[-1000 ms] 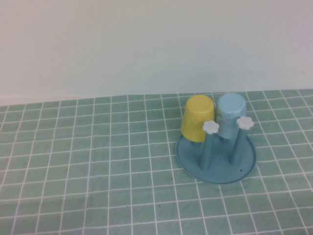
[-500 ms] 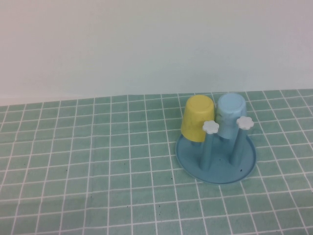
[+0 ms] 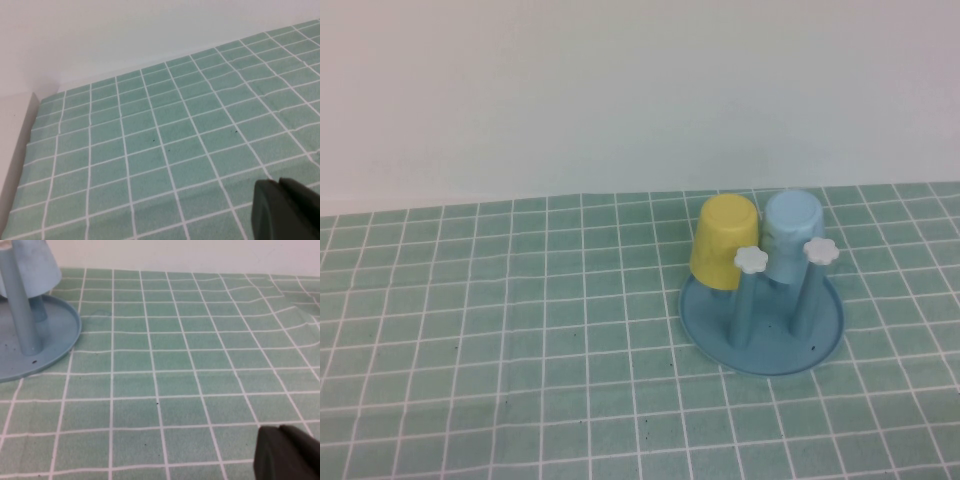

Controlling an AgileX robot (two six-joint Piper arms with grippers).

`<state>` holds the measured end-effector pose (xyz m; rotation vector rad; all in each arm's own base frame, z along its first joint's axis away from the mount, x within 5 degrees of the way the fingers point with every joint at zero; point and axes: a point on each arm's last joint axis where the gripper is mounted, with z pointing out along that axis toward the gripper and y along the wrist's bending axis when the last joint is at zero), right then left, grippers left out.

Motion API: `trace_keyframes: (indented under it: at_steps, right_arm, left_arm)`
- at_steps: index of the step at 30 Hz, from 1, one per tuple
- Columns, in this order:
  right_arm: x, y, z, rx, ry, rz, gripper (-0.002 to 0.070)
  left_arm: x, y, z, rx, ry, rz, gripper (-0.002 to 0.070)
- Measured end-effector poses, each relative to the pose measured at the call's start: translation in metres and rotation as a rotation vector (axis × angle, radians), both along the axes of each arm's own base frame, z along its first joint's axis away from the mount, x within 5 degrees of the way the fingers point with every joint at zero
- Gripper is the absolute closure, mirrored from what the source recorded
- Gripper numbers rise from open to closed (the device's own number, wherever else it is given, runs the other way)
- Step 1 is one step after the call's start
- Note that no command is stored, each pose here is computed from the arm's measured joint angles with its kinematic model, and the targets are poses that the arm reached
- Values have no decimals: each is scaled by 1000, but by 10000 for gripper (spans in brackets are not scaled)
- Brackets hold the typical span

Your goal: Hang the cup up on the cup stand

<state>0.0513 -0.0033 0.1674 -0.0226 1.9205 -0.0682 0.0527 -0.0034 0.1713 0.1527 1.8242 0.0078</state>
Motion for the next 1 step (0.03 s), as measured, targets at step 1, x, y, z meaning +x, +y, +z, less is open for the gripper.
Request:
trace_keyframes:
  at_steps: [1]
  right_arm:
    - [0, 0, 0, 0, 0, 0, 678]
  left_arm:
    - [0, 0, 0, 0, 0, 0, 675]
